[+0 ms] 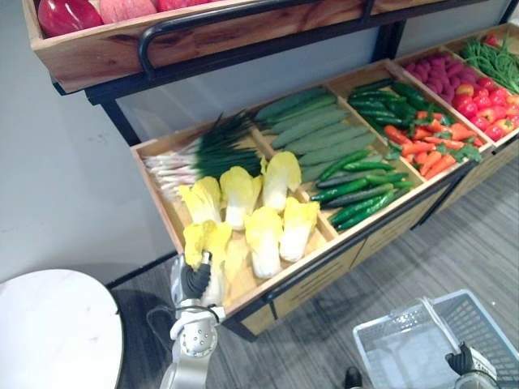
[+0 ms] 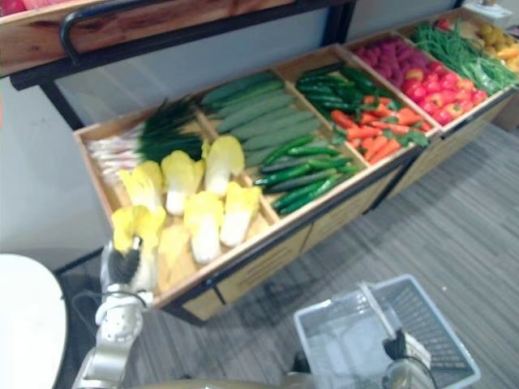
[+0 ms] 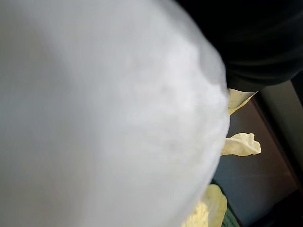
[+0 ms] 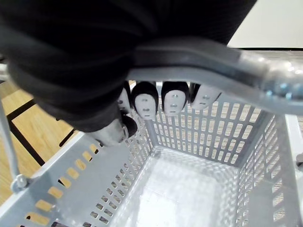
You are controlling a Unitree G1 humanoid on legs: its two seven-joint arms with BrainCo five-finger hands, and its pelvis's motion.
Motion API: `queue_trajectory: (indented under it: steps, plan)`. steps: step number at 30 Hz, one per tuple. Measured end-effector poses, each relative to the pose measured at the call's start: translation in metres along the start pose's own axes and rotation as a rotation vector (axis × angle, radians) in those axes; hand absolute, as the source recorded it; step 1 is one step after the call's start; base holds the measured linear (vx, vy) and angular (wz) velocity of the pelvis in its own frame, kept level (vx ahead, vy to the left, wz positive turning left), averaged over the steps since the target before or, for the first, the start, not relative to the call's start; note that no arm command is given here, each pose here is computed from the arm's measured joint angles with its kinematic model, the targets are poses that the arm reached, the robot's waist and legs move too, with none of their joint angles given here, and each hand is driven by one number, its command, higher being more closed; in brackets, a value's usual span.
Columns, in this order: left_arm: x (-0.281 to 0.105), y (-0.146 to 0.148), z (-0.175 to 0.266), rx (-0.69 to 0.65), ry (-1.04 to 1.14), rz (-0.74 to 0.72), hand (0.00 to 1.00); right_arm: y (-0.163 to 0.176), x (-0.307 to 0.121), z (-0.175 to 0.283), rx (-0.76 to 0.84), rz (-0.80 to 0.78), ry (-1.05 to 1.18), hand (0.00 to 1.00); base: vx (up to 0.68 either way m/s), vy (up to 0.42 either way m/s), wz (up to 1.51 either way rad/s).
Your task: Pick vegetable in the basket
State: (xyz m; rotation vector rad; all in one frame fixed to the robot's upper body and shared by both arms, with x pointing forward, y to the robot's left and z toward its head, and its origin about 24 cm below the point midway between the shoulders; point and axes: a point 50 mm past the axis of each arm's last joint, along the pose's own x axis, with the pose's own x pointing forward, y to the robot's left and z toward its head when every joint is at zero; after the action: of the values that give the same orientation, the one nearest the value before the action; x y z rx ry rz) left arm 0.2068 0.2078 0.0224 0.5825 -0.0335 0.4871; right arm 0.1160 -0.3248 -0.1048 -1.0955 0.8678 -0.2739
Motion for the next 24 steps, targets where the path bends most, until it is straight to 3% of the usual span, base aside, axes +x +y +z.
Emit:
queue_trajectory:
  steps: [10,13,17,24]
  plan:
    - [0.006,0.016,0.052,-0.06,-0.231,0.088,1.0,-0.002,0.001,0.0,-0.017,0.003,-0.015,1.0,0.0,0.0,0.0]
    - [-0.005,0.001,0.082,-0.135,-0.378,-0.037,1.0,-0.007,0.004,0.002,-0.059,0.008,-0.051,1.0,0.0,-0.001,-0.15]
    - [-0.034,-0.037,0.112,-0.22,-0.556,-0.355,1.0,-0.015,0.007,0.013,-0.069,0.005,-0.122,1.0,-0.01,-0.003,-0.2]
    - [-0.057,-0.09,0.116,-0.28,-0.561,-0.737,1.0,-0.045,0.014,0.047,-0.04,-0.041,-0.289,1.0,-0.02,0.003,-0.39]
